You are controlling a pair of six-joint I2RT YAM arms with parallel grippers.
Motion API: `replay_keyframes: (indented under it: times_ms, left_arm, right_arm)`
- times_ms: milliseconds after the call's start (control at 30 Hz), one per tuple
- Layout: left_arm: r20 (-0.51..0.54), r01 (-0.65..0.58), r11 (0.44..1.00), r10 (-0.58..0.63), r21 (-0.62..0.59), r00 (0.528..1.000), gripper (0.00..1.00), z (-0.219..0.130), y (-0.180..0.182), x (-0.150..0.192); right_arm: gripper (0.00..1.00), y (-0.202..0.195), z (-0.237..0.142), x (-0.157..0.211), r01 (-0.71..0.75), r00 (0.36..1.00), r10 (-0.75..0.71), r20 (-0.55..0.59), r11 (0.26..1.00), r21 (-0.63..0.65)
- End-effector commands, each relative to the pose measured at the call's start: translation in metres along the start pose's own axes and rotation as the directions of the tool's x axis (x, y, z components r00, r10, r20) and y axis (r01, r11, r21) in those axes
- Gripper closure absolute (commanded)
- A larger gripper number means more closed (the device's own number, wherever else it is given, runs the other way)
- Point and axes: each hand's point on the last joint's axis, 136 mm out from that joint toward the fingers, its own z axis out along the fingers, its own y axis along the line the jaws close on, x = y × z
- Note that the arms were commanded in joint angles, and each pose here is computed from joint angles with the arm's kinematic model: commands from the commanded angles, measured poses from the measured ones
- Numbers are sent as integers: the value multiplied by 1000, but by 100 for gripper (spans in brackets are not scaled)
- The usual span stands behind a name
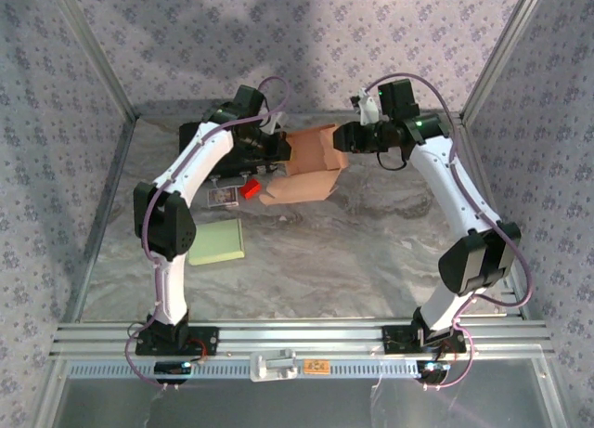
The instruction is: Fold the paper box
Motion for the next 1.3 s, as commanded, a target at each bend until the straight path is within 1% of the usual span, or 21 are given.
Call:
replay_keyframes:
  times_ms: [0, 100, 300, 467, 600, 700, 867, 933, 1000, 1033, 1067, 1133, 1200, 1267]
  left_arm:
    - [-2, -25, 999, 25, 28, 1000, 100, -2, -14, -1]
    - [0, -32, 999, 32, 23, 999, 100, -3, -15, 0]
    - [9, -41, 999, 41, 7, 999, 100, -6, -17, 0]
    - [8, -48, 999, 48, 0, 999, 100, -7, -20, 1]
    - [12, -53, 999, 53, -3, 999, 100, -8, -22, 1]
    - [15, -55, 998, 55, -8, 998, 100, -9, -24, 1]
    - [14, -63, 998, 63, -28, 998, 100, -8, -30, 2]
    - [17, -52, 997, 53, -53, 998, 100, -8, -29, 2]
    - [22, -40, 997, 42, -71, 999, 100, -7, -28, 2]
    - [26, -34, 996, 36, -77, 999, 100, -7, -27, 2]
    - [27, -33, 997, 36, -76, 999, 100, -7, -29, 2]
    - [28, -34, 996, 36, -77, 999, 100, -6, -30, 2]
    - [27, -33, 996, 35, -78, 999, 100, -6, -30, 3]
    - [30, -30, 996, 32, -83, 999, 100, -6, -29, 2]
  right_arm:
    - [66, -5, 3, -1, 19, 1000, -18, -12, 999, 47]
    - [67, -11, 7, 1, 24, 1000, -22, -20, 995, 93]
    - [72, -23, 12, 2, 31, 999, -23, -37, 970, 239]
    - [84, -28, 19, 6, 60, 997, -42, -60, 940, 336]
    - [95, -33, 22, 8, 78, 996, -48, -81, 897, 435]
    - [100, -39, 22, 9, 90, 995, -50, -91, 848, 522]
    - [100, -44, 21, 10, 132, 991, -75, -115, 755, 642]
    - [100, -47, 16, 8, 160, 987, -100, -125, 678, 717]
    - [100, -48, 11, 9, 167, 986, -97, -136, 621, 766]
    - [100, -44, 14, 14, 176, 984, -92, -153, 625, 760]
    - [100, -40, 19, 13, 180, 983, -99, -153, 648, 740]
    - [100, -30, 27, 15, 174, 984, -102, -144, 712, 680]
    - [100, -26, 34, 14, 144, 988, -75, -136, 777, 613]
    - [100, -25, 36, 16, 120, 988, -44, -145, 810, 575]
